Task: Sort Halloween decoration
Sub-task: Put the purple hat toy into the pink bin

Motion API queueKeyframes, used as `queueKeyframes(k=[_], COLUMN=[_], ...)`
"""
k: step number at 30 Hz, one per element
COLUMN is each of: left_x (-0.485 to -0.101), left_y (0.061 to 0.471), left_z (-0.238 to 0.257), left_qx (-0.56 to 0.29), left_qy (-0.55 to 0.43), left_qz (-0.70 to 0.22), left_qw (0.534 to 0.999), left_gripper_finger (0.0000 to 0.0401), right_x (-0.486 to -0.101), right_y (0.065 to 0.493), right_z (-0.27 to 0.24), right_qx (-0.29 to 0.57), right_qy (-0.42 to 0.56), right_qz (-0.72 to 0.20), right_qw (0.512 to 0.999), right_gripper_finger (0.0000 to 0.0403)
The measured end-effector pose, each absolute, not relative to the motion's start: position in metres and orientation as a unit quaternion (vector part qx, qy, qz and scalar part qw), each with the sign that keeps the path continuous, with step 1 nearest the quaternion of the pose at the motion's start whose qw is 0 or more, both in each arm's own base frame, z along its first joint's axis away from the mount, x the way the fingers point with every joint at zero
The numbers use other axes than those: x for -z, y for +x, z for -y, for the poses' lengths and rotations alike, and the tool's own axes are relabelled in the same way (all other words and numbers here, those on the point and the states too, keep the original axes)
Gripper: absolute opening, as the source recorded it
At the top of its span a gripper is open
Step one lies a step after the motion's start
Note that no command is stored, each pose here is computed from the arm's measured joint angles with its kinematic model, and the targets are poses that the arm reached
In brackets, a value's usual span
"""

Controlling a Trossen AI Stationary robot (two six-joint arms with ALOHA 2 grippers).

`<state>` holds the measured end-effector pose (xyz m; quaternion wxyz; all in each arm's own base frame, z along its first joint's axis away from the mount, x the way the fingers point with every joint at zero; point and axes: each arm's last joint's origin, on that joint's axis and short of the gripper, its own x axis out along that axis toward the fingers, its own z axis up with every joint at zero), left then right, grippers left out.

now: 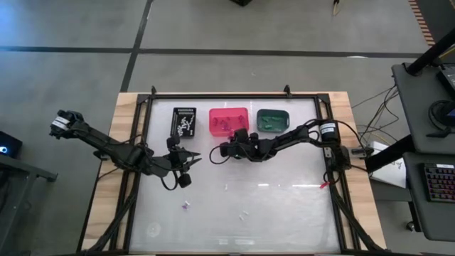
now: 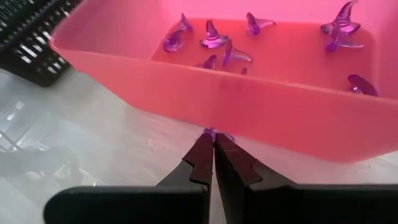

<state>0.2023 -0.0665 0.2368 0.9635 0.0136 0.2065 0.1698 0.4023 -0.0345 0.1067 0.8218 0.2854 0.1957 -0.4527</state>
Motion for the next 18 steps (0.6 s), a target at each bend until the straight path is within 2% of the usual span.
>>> queueKeyframes(k=[18], left_x=[-0.2367], left_y=[0.2023], left_z=[0.0665], left_qx=[-0.170], left_qy=[0.011], left_qz=[-0.207], left_qw=[0.963], left_gripper_finger=[0.0064], right_x=[-0.1022], right_y=[0.4028], right_z=[0.0347], right_qx=[0.450], right_qy=[0.290], right_qz=[-0.200], right_qw=[0.820], right_gripper_finger=[0.0009])
